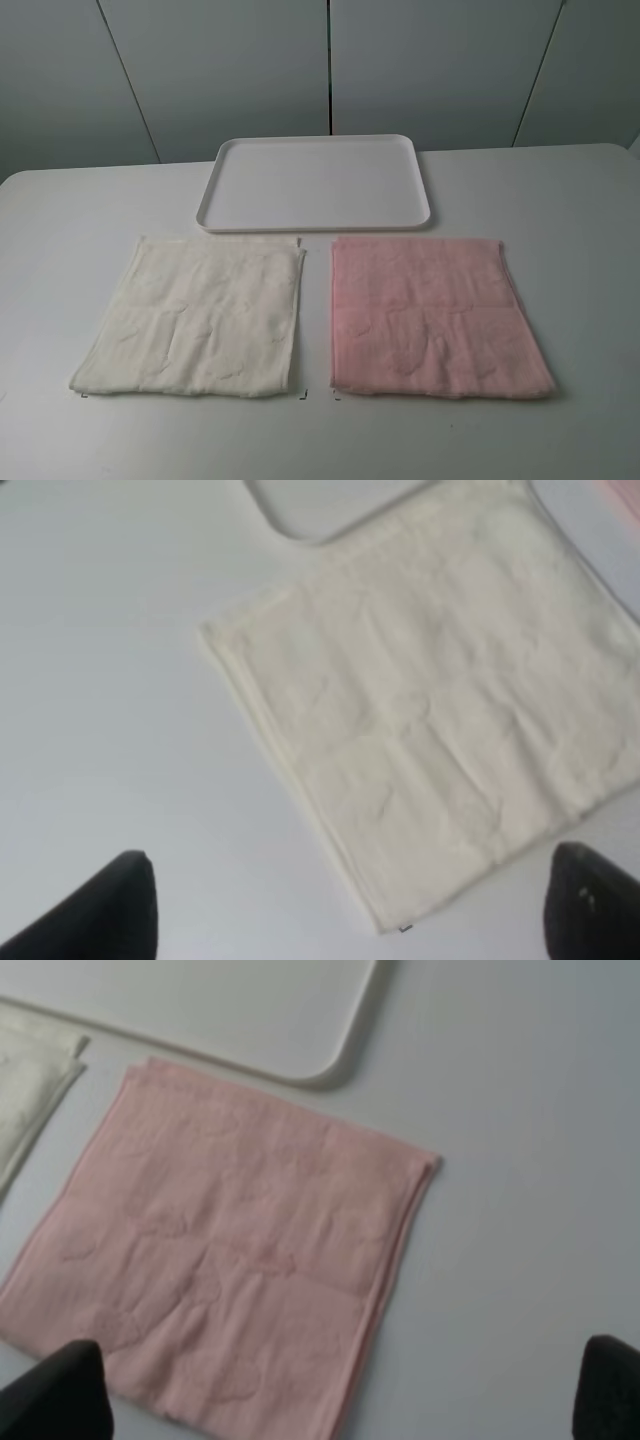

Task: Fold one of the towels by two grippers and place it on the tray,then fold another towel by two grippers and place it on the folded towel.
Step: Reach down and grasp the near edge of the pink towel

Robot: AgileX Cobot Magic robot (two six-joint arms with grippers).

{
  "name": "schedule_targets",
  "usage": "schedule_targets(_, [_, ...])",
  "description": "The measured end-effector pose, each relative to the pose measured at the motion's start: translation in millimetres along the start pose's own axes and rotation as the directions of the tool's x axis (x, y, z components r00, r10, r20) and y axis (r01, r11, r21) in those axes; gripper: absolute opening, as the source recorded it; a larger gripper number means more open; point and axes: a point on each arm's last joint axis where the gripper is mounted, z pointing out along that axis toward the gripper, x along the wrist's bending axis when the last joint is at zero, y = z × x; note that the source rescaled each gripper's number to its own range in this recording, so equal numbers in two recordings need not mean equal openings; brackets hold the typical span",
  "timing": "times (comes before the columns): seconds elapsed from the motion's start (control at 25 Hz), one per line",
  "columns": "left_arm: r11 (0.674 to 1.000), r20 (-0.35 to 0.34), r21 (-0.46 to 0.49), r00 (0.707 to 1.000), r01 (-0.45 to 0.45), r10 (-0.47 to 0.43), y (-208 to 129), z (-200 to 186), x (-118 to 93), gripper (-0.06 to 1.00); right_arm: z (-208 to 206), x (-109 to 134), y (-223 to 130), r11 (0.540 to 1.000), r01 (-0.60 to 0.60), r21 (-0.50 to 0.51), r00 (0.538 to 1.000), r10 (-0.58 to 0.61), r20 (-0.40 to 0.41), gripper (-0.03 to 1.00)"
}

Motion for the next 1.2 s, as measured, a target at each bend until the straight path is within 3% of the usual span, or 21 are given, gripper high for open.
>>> schedule_targets(0.12, [0.991, 0.053, 0.054, 0.992, -0.12, 0.117, 4.8, 22.1, 8.8, 0.99, 21.8, -5.0, 12.5, 0.993, 0.094, 0.069, 0.994, -0.09, -0.063, 0.99])
schedule_targets(0.24, [0.974, 0.104, 0.046, 0.971, -0.222, 0.216, 12.7, 41.6, 11.6, 0.99, 43.5, -7.7, 17.9, 0.975, 0.183, 0.129, 0.976, -0.164, -0.143, 0.99])
schedule_targets(0.48, [0.891, 0.169, -0.026, 0.877, -0.453, 0.451, 36.5, 77.8, -9.2, 0.99, 69.3, -10.4, 16.9, 0.864, 0.47, 0.177, 0.859, -0.403, -0.314, 0.99])
schedule_targets(0.64, [0.814, 0.215, -0.073, 0.788, -0.576, 0.577, 51.8, 103.4, -40.5, 0.99, 82.6, -9.1, 16.6, 0.796, 0.57, 0.202, 0.798, -0.48, -0.364, 0.99])
schedule_targets(0.84, [0.714, 0.222, -0.15, 0.68, -0.684, 0.698, 66.9, 136.0, -84.7, 0.99, 102.1, -4.9, 14.4, 0.675, 0.686, 0.271, 0.716, -0.561, -0.416, 0.99])
schedule_targets(1.2, [0.56, 0.305, -0.099, 0.51, -0.823, 0.804, 74.0, 188.5, -147.4, 0.99, 129.3, -4.1, -1.7, 0.601, 0.747, 0.283, 0.653, -0.582, -0.485, 0.99])
